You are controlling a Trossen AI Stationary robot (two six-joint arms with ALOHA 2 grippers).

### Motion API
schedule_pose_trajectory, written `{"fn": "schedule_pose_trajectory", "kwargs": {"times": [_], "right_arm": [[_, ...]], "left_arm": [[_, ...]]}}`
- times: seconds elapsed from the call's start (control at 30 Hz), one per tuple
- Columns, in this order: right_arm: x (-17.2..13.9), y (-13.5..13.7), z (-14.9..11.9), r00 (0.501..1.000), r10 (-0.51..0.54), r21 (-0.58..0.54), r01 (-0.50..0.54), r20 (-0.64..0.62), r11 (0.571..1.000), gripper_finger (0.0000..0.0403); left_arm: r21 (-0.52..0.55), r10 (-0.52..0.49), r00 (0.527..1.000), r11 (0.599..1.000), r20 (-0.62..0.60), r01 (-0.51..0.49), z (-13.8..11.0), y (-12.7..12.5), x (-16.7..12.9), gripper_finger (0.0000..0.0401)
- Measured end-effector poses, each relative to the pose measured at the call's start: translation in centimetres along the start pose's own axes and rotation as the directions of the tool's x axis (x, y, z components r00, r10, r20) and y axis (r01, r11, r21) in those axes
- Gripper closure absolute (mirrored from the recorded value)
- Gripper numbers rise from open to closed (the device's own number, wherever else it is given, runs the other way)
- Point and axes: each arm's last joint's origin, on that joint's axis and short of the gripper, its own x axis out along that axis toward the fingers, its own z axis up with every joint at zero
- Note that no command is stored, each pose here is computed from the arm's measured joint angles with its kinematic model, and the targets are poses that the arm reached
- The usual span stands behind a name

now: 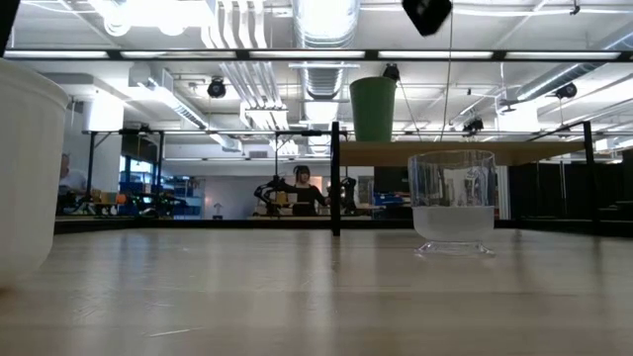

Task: Stack small to large cups/mugs on shelf
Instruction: Put the white mug on the shelf

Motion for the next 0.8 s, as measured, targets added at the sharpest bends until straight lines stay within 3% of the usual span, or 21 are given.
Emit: {"fn": "schedule_pose_trajectory", "kwargs": {"times": [0.17,0.4,0.6,0.8], "right_arm": [[1.1,0.4,1.9,1.000,-0.001,-0.094,-0.002,-0.028,0.996,0.0307],[0.9,0.9,3.8,0.970,-0.052,-0.115,0.025,-0.237,0.993,0.0307],[0.6,1.0,4.1,0.926,-0.076,-0.076,0.052,-0.370,0.996,0.0307],[0.8,1.0,4.3,0.927,-0.076,-0.082,0.049,-0.368,0.995,0.0307]], "left_arm": [[-0.094,-0.038,0.999,0.995,-0.036,0.035,-0.2,-0.6,0.6,0.0328],[-0.138,-0.135,0.962,0.985,-0.236,0.104,-2.2,-3.5,4.3,0.0328],[-0.193,-0.109,0.901,0.981,-0.419,0.029,-5.1,-6.1,8.1,0.0328],[-0.260,-0.109,0.863,0.965,-0.494,-0.026,-7.7,-8.4,11.7,0.0328]]}}
